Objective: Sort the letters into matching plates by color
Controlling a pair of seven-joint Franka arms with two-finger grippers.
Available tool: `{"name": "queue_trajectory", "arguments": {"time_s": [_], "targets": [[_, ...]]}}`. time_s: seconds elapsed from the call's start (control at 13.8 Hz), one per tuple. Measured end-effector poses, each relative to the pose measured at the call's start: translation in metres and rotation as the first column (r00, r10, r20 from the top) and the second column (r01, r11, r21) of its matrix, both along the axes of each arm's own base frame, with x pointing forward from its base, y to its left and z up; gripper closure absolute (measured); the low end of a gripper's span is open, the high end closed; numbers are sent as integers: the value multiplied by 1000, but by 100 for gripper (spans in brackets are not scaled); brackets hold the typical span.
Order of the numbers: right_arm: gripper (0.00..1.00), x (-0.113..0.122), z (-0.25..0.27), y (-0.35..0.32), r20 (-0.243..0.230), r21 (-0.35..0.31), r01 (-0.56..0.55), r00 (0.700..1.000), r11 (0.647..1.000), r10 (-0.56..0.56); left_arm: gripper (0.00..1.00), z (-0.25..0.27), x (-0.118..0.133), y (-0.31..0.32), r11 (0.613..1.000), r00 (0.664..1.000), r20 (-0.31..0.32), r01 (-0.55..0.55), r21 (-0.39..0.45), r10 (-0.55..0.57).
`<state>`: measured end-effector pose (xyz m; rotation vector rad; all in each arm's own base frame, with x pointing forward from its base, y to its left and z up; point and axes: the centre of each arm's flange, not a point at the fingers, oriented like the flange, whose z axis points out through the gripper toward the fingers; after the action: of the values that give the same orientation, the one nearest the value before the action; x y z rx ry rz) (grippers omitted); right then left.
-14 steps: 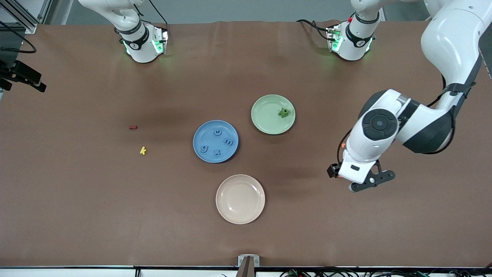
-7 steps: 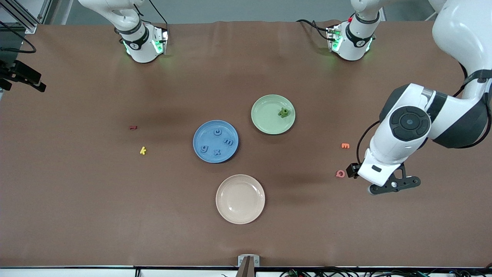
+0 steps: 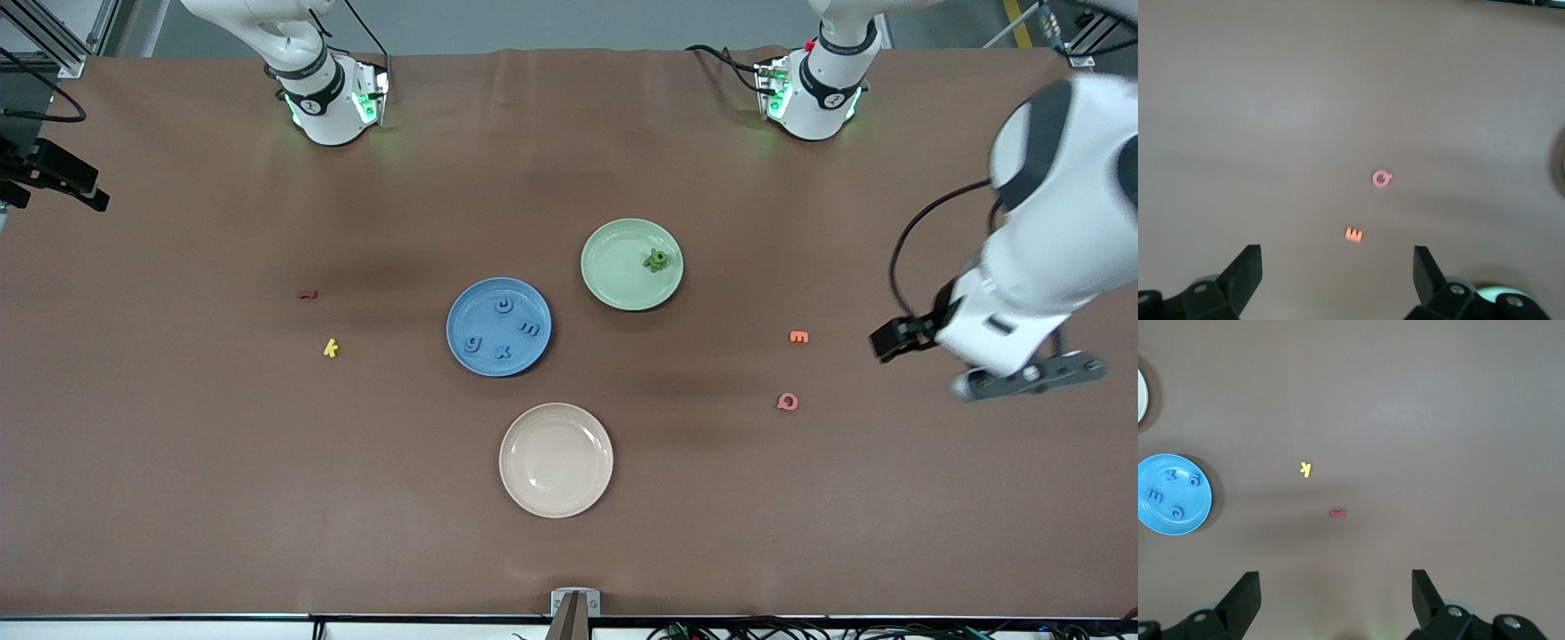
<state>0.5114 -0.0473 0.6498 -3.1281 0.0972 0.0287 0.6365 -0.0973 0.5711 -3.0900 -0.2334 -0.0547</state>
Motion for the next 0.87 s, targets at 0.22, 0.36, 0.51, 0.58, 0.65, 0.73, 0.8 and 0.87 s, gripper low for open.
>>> {"name": "queue_trajectory", "arguments": {"time_s": [0.22,0.36,0.51,0.58,0.65,0.73,0.8,0.87], "targets": [[0,0,0,0,-1,1,0,1000,1000,0,0,39,-30,22,1000,999,-42,18,-20,-19],[0,0,0,0,-1,1,0,1000,1000,0,0,53,-46,32,999,996,-67,50,-21,-51],[0,0,3,0,7,1,0,1000,1000,0,0,62,-59,39,998,996,-73,53,-18,-54],[0,0,7,0,15,0,1,1000,1000,-1,0,65,-67,40,998,996,-73,54,-15,-55],[0,0,11,-1,23,-1,2,1000,1000,-2,0,68,-74,40,998,996,-73,54,-14,-55],[0,-1,13,-2,28,-1,3,1000,1000,-3,0,70,-81,40,998,996,-74,55,-12,-56],[0,-1,14,-2,29,-1,5,1000,1000,-5,0,71,-87,39,998,995,-77,56,-11,-57],[0,-1,14,-3,29,-1,6,1000,1000,-6,0,70,-93,39,998,995,-82,56,-14,-57]]}}
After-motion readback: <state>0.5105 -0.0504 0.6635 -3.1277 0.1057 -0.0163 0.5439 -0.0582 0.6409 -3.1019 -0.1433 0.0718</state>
